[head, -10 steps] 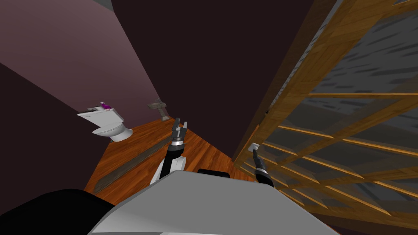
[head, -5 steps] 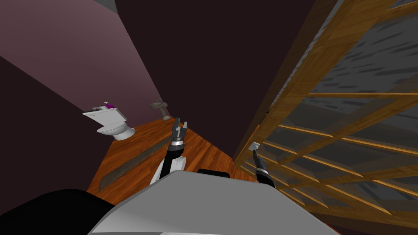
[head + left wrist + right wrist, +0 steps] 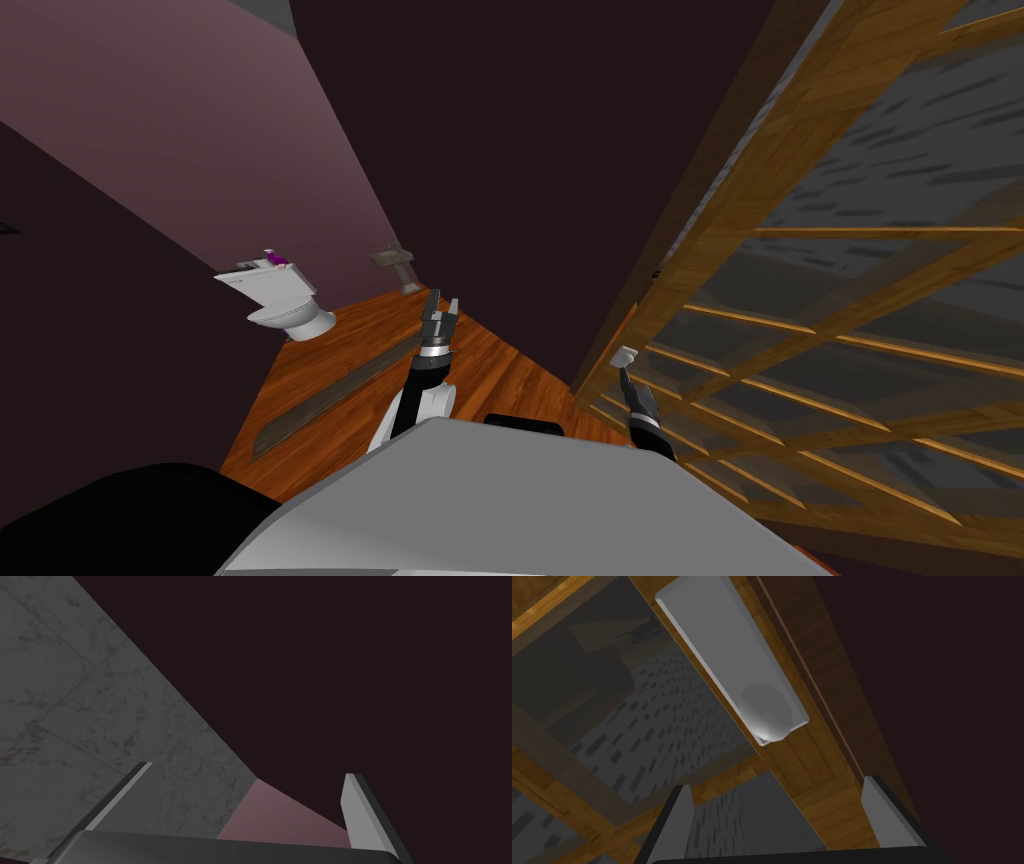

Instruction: Pull the door open

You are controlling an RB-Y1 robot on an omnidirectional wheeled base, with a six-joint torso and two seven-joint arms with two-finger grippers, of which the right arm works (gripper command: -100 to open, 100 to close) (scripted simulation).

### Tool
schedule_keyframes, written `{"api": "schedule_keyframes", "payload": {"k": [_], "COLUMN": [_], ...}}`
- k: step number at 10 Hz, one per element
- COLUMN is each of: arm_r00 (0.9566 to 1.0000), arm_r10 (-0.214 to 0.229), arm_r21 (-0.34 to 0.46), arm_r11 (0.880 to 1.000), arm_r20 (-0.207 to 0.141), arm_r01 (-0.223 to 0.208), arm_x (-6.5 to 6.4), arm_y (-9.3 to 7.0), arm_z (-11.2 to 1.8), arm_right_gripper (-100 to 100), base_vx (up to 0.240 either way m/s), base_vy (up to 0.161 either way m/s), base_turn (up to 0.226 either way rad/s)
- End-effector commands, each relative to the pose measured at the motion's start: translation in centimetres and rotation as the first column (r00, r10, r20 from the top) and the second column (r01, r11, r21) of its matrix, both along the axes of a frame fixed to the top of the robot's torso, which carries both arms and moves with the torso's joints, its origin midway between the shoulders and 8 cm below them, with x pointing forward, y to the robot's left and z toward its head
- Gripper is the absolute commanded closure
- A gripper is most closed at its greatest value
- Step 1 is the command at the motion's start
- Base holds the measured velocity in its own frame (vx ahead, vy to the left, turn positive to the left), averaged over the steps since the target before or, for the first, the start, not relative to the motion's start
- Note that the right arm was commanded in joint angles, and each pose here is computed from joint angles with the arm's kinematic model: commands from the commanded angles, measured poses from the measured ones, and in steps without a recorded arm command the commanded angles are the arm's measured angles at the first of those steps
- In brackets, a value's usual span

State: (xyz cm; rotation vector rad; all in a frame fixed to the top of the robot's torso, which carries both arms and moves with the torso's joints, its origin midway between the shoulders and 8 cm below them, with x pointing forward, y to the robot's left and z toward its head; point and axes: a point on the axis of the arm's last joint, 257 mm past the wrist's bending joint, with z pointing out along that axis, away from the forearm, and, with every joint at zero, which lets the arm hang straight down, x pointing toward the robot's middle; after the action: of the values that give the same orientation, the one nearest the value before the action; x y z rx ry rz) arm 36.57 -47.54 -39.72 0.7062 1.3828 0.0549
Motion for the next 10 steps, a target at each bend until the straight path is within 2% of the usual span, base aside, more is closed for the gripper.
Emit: {"api": "schedule_keyframes", "payload": {"k": [1, 5, 6, 8, 9, 10], "arm_r00": [0.9999, 0.9973, 0.9971, 0.9939, 0.9933, 0.991], "arm_r10": [-0.003, -0.019, -0.019, -0.032, -0.033, -0.04], "arm_r21": [-0.027, -0.139, -0.143, -0.205, -0.217, -0.251], "arm_r11": [1.0, 0.99, 0.99, 0.979, 0.976, 0.968], "arm_r20": [-0.014, -0.071, -0.073, -0.105, -0.111, -0.128], "arm_r01": [0.002, 0.009, 0.009, 0.01, 0.008, 0.007], "arm_x": [-0.02, -0.19, -0.19, -0.3, -0.3, -0.35], "arm_y": [-0.09, -0.59, -0.59, -0.89, -0.89, -1.03], "arm_z": [-0.03, -0.09, -0.09, -0.14, -0.14, -0.16], "arm_right_gripper": [-100, -100, -100, -100, -100, -100], "base_vx": [-0.027, -0.034, -0.021, -0.033, -0.031, -0.026], "base_vy": [0.014, 0.018, 0.014, 0.016, 0.013, 0.015], "base_turn": [0.009, 0.021, 0.009, 0.024, 0.01, 0.017]}}
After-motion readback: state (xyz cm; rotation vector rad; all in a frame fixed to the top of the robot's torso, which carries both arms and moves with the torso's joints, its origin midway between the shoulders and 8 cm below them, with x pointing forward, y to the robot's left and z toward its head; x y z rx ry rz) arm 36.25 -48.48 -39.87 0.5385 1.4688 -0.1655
